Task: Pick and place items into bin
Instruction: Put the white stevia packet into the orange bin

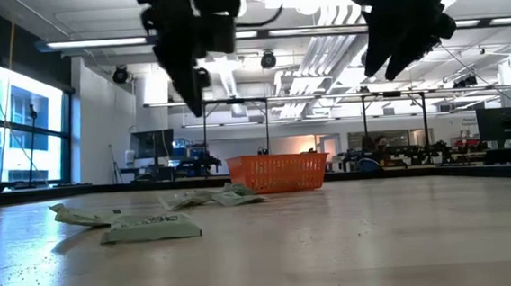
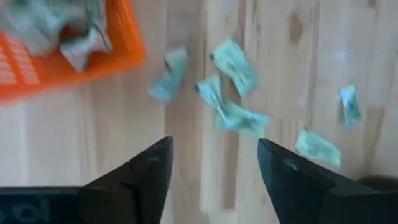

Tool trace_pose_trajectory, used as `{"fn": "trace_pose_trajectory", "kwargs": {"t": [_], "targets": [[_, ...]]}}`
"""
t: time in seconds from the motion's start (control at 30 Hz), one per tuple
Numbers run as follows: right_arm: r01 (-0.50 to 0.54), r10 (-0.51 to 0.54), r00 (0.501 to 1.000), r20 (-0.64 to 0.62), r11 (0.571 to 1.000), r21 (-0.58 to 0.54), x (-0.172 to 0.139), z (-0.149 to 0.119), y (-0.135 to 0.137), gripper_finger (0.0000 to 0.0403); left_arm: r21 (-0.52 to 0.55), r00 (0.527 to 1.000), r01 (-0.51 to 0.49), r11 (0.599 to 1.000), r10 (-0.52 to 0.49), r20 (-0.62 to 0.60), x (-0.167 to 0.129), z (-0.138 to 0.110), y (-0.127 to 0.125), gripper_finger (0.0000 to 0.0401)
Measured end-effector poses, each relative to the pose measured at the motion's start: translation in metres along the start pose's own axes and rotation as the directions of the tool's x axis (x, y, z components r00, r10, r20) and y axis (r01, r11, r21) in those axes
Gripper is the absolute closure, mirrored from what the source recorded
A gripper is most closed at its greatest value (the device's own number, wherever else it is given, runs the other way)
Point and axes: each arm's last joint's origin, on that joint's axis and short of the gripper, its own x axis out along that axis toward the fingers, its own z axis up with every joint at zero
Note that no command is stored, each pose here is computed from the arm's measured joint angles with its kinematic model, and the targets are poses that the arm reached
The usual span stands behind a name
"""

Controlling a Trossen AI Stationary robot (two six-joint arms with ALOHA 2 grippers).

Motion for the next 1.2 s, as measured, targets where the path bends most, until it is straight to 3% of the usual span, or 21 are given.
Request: {"fn": "trace_pose_trajectory", "kwargs": {"t": [0.1, 0.23, 0.37, 0.53, 0.67, 0.83, 0.97, 1.2], "targets": [[-0.021, 0.021, 1.0, 0.007, 0.999, 0.023, 0.003, -0.002, 0.002, 0.0139, -0.039, 0.992, -0.113, 0.993, 0.111, -0.057, 0.002, -0.013, -0.024, 0.016], [-0.032, 0.032, 0.999, -0.001, 0.999, 0.041, 0.004, -0.002, 0.003, 0.0139, -0.172, 0.96, -0.264, 0.949, 0.241, -0.14, 0.012, -0.03, -0.056, 0.0177], [-0.034, 0.035, 0.999, -0.016, 0.998, 0.047, 0.006, 0.001, 0.001, 0.0139, -0.317, 0.963, -0.246, 0.916, 0.194, -0.187, 0.019, -0.037, -0.077, 0.0175], [-0.022, 0.025, 0.997, -0.068, 0.999, 0.049, 0.013, 0.008, -0.006, 0.0139, -0.469, 0.976, -0.173, 0.866, 0.087, -0.198, 0.034, -0.032, -0.081, 0.0174], [0.021, -0.019, 0.995, -0.093, 0.999, 0.025, 0.015, 0.008, -0.012, 0.0139, -0.611, 0.967, -0.208, 0.764, 0.067, -0.245, 0.05, -0.033, -0.094, 0.0182], [0.077, -0.107, 0.98, -0.165, 0.982, -0.174, 0.008, -0.005, -0.02, 0.0139, -0.727, 0.982, -0.157, 0.669, 0.03, -0.184, 0.074, -0.029, -0.128, 0.0185], [0.096, -0.14, 0.978, -0.154, 0.96, -0.265, -0.009, -0.015, -0.028, 0.0139, -0.779, 0.988, -0.12, 0.616, -0.002, -0.154, 0.089, -0.03, -0.152, 0.0183], [0.057, -0.069, 0.996, -0.065, 0.985, -0.165, -0.036, -0.013, -0.048, 0.0139, -0.781, 0.97, -0.232, 0.58, 0.081, -0.228, 0.109, -0.04, -0.161, 0.0183]]}}
